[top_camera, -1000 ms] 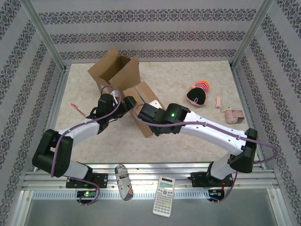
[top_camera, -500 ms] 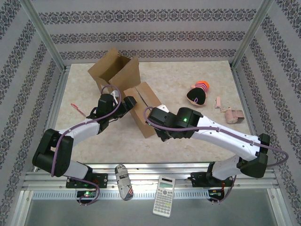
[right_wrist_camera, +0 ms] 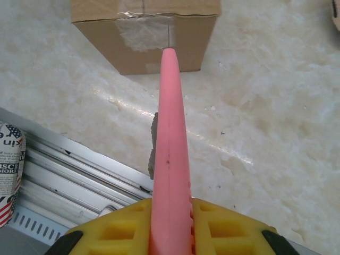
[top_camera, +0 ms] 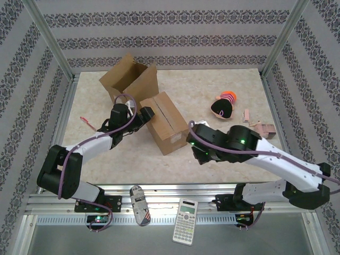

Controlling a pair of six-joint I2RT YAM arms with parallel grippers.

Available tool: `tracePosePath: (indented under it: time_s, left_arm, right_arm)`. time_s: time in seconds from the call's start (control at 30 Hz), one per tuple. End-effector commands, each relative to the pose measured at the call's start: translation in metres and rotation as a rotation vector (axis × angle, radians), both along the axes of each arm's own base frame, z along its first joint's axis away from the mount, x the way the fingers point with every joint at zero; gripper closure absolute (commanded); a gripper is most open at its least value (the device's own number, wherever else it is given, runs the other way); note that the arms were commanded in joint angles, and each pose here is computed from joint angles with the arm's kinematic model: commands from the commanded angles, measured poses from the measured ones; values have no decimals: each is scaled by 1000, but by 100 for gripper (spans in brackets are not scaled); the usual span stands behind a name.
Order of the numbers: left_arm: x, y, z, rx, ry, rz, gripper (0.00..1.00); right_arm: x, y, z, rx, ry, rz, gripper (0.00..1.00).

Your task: Unpack the express box

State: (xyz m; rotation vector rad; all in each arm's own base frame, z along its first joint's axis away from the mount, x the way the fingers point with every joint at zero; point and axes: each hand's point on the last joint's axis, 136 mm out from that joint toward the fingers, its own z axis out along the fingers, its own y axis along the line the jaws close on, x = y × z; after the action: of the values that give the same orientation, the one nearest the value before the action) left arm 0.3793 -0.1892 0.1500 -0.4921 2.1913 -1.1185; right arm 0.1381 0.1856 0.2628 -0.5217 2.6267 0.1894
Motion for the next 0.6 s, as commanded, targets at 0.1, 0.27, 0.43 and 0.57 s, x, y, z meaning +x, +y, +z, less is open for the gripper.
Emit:
tracePosePath:
  time_s: [0.1,0.27,0.43,0.57]
  left_arm:
    - [-15,6,71,101,-113,-91,9]
    - [-44,48,90,303,-71,5,12]
    - [-61,86,58,477,92,90,58]
    - [-47,106,22,532,192,147,97]
  right_arm:
    - [5,-43,-3,-7,-52,-126,100]
    - [18,-72,-8,-29,-115,-228,100]
    - [40,-91,-21,-119,-181,-336,100]
    - [55,-89,-31,-153,-203,-377,100]
